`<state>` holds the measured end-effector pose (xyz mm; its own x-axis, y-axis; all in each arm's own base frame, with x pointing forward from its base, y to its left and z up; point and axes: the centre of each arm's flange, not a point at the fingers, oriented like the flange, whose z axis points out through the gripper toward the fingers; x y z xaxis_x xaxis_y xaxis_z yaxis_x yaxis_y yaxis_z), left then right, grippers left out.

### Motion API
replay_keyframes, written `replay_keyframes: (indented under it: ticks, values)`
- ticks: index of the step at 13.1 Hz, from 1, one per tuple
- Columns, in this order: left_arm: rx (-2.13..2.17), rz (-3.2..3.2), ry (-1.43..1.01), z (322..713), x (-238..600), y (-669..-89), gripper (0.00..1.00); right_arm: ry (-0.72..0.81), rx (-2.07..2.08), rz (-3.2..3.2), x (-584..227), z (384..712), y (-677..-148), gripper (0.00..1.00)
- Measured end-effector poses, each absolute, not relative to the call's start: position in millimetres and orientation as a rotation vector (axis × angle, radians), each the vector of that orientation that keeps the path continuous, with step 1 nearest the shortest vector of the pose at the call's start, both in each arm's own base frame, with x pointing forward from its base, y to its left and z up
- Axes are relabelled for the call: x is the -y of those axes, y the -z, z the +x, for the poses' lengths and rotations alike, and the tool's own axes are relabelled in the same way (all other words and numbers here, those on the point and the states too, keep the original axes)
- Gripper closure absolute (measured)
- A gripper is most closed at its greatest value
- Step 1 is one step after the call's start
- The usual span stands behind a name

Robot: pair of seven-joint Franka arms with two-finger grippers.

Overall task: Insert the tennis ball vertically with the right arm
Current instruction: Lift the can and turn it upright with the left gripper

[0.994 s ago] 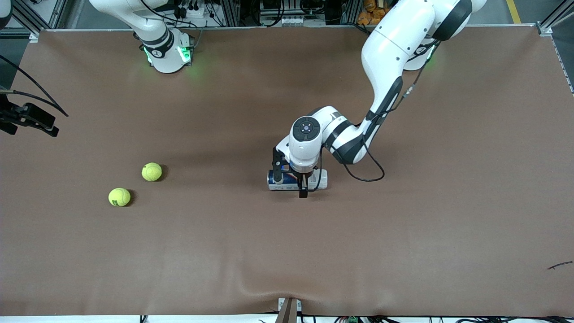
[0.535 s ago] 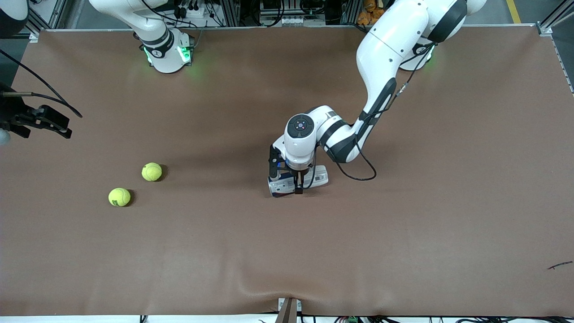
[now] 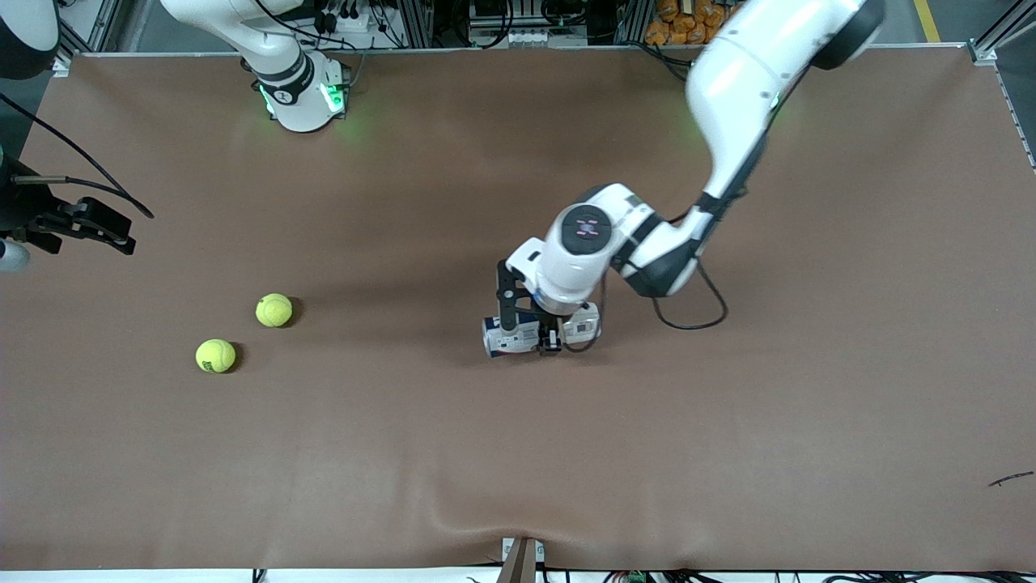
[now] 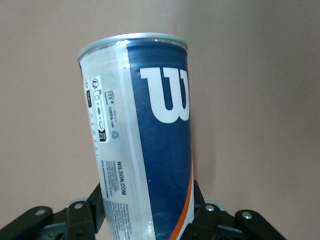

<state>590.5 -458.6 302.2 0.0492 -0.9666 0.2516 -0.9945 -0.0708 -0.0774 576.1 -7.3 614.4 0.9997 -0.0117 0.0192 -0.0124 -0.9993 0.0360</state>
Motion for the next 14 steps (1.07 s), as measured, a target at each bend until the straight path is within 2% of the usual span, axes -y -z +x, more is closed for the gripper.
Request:
replay_keyframes:
  ticks: [3,6,10,14]
  values:
    - [1.952,2.069,-0.558,623,422,-339,0.33,-0.027,0.025,3.105,9,576,-613,0.00]
    - [1.827,1.888,-0.753,644,404,-345,0.33,-0.056,0.032,3.104,11,578,-617,0.00]
    - [1.686,1.666,-0.921,647,400,-332,0.33,-0.014,0.044,3.104,15,575,-615,0.00]
    - [1.558,1.474,-1.084,633,413,-285,0.31,0.025,0.017,3.104,5,575,-605,0.00]
